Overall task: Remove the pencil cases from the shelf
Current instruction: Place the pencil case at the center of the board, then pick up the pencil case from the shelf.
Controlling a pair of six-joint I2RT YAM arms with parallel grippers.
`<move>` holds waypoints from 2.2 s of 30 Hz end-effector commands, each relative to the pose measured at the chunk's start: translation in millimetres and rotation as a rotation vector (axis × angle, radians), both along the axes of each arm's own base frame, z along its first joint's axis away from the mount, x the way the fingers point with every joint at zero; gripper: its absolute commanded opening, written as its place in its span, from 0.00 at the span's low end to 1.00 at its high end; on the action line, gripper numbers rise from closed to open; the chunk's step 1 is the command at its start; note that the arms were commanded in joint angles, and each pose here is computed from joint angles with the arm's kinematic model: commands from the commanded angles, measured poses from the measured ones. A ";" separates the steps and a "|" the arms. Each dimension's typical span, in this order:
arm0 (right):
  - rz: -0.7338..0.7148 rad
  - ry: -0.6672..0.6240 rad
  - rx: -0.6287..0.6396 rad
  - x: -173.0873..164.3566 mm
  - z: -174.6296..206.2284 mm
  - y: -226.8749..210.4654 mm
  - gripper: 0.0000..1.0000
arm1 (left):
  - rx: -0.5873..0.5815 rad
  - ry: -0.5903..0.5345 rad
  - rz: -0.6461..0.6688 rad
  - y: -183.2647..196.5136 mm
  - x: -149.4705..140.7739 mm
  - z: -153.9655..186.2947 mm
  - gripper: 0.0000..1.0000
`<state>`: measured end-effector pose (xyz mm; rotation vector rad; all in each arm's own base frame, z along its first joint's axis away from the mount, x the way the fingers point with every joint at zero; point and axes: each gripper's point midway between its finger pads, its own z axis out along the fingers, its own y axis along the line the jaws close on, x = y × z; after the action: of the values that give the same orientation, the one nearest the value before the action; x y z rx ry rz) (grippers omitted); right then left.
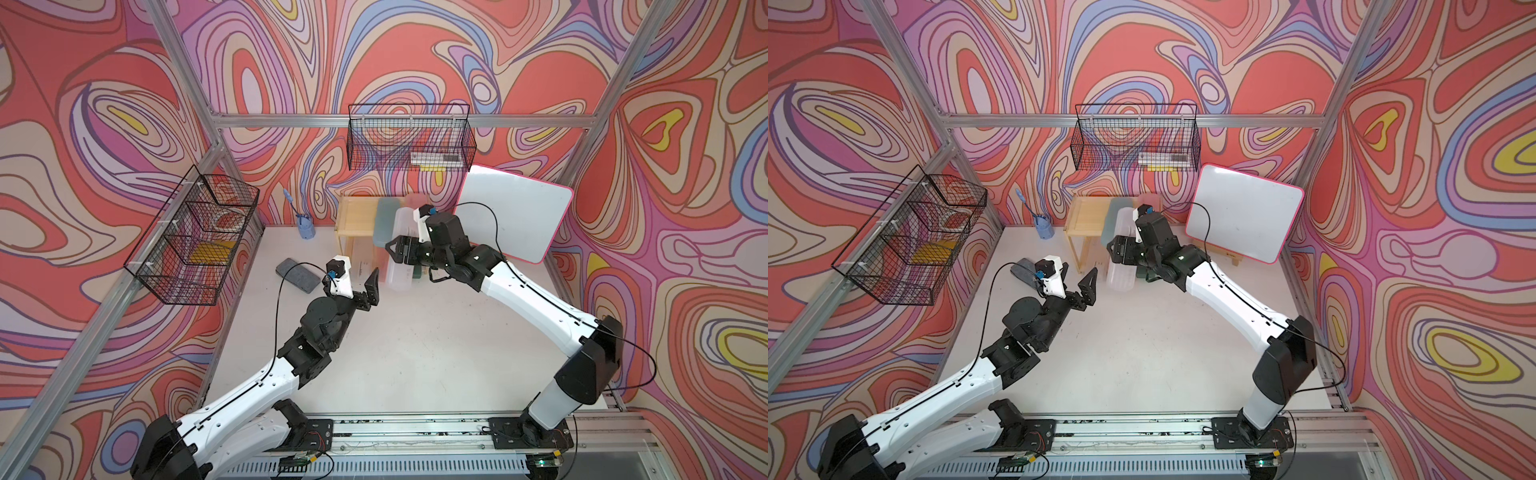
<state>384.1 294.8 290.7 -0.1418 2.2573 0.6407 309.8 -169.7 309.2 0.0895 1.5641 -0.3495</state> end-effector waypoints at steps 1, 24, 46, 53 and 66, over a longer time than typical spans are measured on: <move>-0.068 0.191 -0.374 -32.3 -65.5 -87.0 0.78 | 0.086 0.043 0.100 13.6 5.1 -3.9 0.88; -0.079 0.783 -0.520 -92.0 -252.5 -198.0 0.78 | 0.063 0.190 0.110 17.3 21.1 -39.7 0.92; -0.175 0.471 -0.472 -38.6 -160.1 -200.9 0.98 | -0.306 0.479 -0.167 -22.3 63.3 -46.3 0.99; -0.203 0.304 -0.399 -26.4 -86.0 -196.7 0.98 | -0.594 0.468 -0.248 -32.7 108.0 -39.8 0.99; -0.199 0.300 -0.392 -30.0 -88.1 -196.6 0.98 | -0.801 0.419 -0.273 -31.8 150.8 -27.7 0.99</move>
<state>356.1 101.1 207.9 -0.0230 2.6078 0.1242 453.1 -198.5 257.0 -0.4301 1.7941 -1.1735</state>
